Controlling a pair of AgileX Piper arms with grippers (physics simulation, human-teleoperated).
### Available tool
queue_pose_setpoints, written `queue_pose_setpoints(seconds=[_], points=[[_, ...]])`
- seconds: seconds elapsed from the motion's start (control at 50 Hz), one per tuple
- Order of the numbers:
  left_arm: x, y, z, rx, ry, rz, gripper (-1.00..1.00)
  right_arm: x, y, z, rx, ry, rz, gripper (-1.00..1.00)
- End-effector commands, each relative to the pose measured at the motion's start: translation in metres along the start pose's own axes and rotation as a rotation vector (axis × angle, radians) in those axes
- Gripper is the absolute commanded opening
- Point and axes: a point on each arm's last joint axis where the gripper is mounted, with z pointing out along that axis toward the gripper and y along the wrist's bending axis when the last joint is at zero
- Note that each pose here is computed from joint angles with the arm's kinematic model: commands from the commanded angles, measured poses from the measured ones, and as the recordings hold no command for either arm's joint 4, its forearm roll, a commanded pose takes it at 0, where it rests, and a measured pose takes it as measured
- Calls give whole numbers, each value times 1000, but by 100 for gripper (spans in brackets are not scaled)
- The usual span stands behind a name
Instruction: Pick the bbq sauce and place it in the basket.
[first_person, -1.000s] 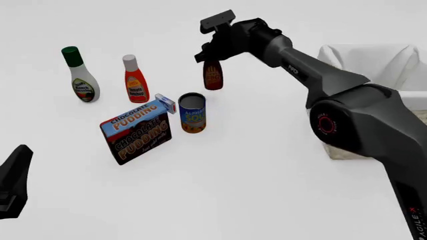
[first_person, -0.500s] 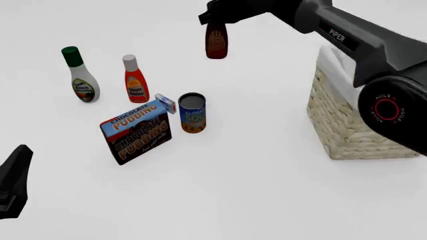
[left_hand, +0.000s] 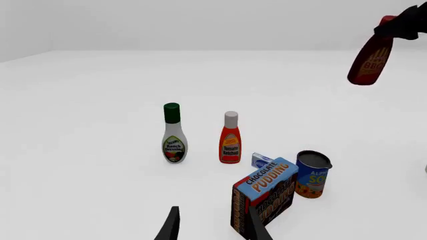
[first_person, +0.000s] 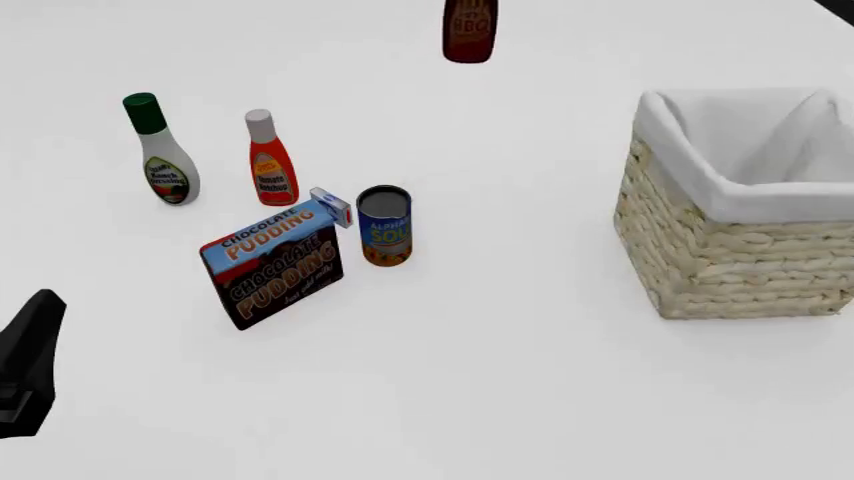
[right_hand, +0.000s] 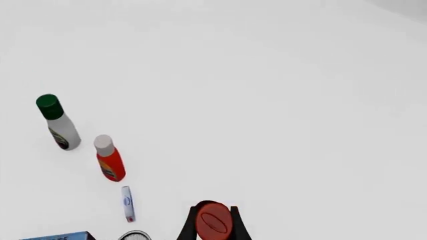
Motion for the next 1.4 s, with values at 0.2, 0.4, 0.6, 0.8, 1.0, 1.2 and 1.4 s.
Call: queue_pose_setpoints(seconds=[0.2, 0.4, 0.6, 0.8, 1.0, 1.2, 1.4], points=[[0, 0, 0, 0, 0, 0, 100, -15, -26, -69, 65, -38, 19, -100], [0, 0, 0, 0, 0, 0, 100, -15, -41, -102, 109, -42, 26, -100], [0, 0, 0, 0, 0, 0, 100, -7, -66, -132, 191, -35, 39, -100], [0, 0, 0, 0, 0, 0, 100, 4, -83, -149, 250, -21, 58, -100], [0, 0, 0, 0, 0, 0, 100, 17, -97, -172, 317, -10, 77, -100], [0, 0, 0, 0, 0, 0, 100, 28, -111, -198, 397, -3, 95, -100], [0, 0, 0, 0, 0, 0, 100, 34, -117, -217, 448, 1, 108, -100]])
